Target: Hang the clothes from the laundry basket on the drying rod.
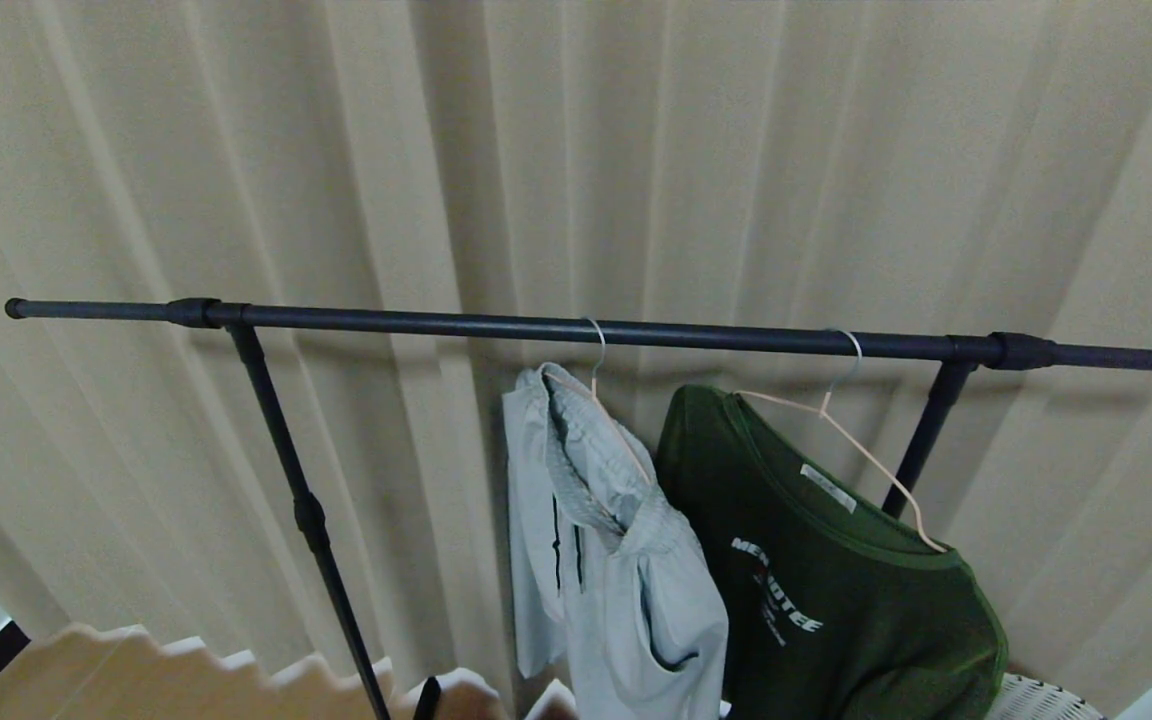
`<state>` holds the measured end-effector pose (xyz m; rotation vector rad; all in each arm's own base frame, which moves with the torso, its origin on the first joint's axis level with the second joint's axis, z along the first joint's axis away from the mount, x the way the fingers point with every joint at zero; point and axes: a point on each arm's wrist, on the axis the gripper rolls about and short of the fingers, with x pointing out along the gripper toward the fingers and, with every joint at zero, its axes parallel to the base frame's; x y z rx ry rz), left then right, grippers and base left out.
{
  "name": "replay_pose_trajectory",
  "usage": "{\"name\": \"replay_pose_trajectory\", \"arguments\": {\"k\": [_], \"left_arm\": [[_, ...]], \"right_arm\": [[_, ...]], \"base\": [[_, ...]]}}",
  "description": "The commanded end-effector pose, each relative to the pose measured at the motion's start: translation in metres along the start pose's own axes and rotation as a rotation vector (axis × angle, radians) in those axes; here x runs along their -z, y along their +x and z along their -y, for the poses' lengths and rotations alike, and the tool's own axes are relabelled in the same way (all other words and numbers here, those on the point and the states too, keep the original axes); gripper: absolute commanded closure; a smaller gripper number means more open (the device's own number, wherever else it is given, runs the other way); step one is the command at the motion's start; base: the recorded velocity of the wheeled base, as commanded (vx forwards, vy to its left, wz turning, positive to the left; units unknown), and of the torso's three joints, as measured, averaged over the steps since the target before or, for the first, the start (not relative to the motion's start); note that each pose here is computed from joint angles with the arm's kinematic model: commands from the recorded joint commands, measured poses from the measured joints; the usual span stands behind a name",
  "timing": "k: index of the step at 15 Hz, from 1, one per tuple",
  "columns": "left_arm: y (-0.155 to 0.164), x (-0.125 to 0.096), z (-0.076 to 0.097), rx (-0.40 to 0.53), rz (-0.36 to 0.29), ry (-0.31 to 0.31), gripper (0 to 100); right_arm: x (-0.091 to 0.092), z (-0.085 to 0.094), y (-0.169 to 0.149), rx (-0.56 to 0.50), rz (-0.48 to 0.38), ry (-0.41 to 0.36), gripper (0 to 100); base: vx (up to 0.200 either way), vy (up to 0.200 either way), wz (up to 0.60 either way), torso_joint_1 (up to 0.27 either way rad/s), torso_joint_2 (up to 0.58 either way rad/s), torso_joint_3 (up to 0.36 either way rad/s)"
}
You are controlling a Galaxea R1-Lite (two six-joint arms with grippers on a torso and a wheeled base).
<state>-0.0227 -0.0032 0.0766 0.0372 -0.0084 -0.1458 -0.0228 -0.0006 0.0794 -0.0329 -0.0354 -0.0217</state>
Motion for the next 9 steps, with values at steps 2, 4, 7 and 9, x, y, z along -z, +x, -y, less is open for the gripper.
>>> {"name": "replay_pose_trajectory", "arguments": {"k": [2, 4, 7, 9], "left_arm": [[-0.0002, 0.0, 0.0, 0.0, 0.003, 0.001, 0], [-0.0002, 0.0, 0.0, 0.0, 0.003, 0.001, 0], [-0.0002, 0.0, 0.0, 0.0, 0.003, 0.001, 0], [-0.0002, -0.0002, 0.0, 0.0, 0.005, 0.001, 0]], "right_arm": [[-0.0021, 0.0001, -0.0001, 0.001, 0.023, 0.003, 0], [-0.0073, -0.0001, -0.0003, -0.015, 0.074, 0.016, 0], [-0.0071, -0.0001, -0.0003, -0.013, 0.072, 0.024, 0], [-0.0071, -0.0001, -0.0003, -0.014, 0.072, 0.028, 0]], "base": [[0.0, 0.0, 0.0, 0.0, 0.0, 0.0], [0.0, 0.0, 0.0, 0.0, 0.0, 0.0], [0.0, 0.0, 0.0, 0.0, 0.0, 0.0], [0.0, 0.0, 0.0, 0.0, 0.0, 0.0]]}}
